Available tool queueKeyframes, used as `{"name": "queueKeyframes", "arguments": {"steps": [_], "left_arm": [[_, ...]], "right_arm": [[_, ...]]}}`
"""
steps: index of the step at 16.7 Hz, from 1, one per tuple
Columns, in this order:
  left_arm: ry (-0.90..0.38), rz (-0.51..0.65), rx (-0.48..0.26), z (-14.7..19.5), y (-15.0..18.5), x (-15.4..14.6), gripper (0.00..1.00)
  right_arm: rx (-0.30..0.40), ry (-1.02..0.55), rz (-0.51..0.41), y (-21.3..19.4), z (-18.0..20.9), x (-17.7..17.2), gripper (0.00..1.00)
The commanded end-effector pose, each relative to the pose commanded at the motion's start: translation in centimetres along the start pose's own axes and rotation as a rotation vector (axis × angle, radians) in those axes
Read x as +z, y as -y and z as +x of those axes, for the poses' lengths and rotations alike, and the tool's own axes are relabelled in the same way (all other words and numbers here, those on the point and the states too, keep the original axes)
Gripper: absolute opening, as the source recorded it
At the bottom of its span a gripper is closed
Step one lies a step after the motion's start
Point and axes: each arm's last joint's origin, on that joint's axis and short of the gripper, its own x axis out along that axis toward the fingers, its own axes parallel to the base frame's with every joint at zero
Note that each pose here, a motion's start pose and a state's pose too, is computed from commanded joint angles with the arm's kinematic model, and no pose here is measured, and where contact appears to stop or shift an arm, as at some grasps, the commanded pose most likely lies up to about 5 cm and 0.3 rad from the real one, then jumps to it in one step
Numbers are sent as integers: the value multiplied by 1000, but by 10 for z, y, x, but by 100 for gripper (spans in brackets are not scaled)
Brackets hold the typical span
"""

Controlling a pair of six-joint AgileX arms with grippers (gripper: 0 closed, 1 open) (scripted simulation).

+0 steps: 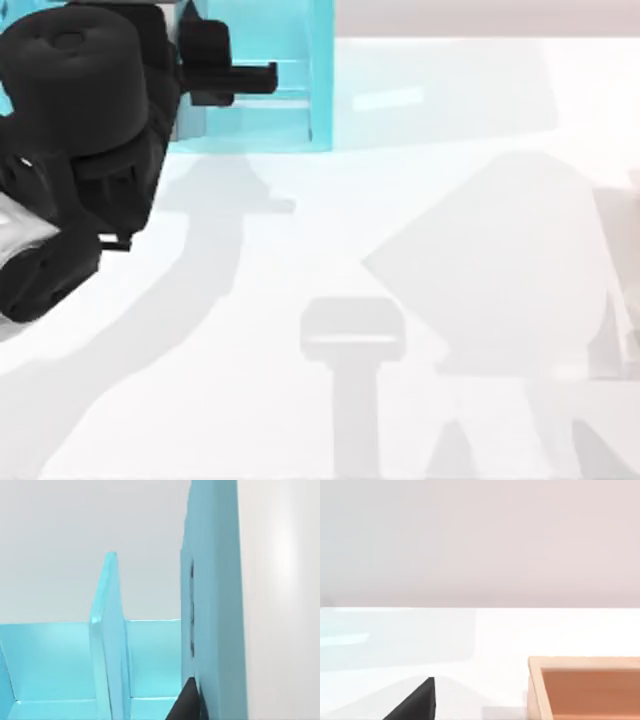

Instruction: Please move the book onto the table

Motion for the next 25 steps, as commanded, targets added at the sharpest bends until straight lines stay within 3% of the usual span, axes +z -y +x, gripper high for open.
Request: {"name": "queueKeyframes", "arguments": {"steps": [5, 9, 16, 20, 25], "left_arm": [[-45, -21, 11, 3, 4, -10, 0], [-181, -124, 55, 5, 22, -43, 0], [-357, -480, 253, -11, 72, -111, 0], [-333, -686, 358, -30, 106, -139, 0], [-225, -936, 401, -57, 150, -160, 0]], "right_arm": [[0, 0, 0, 0, 0, 0, 100], [0, 0, 0, 0, 0, 0, 100], [0, 0, 0, 0, 0, 0, 100], [0, 0, 0, 0, 0, 0, 100], [0, 0, 0, 0, 0, 0, 100]]}}
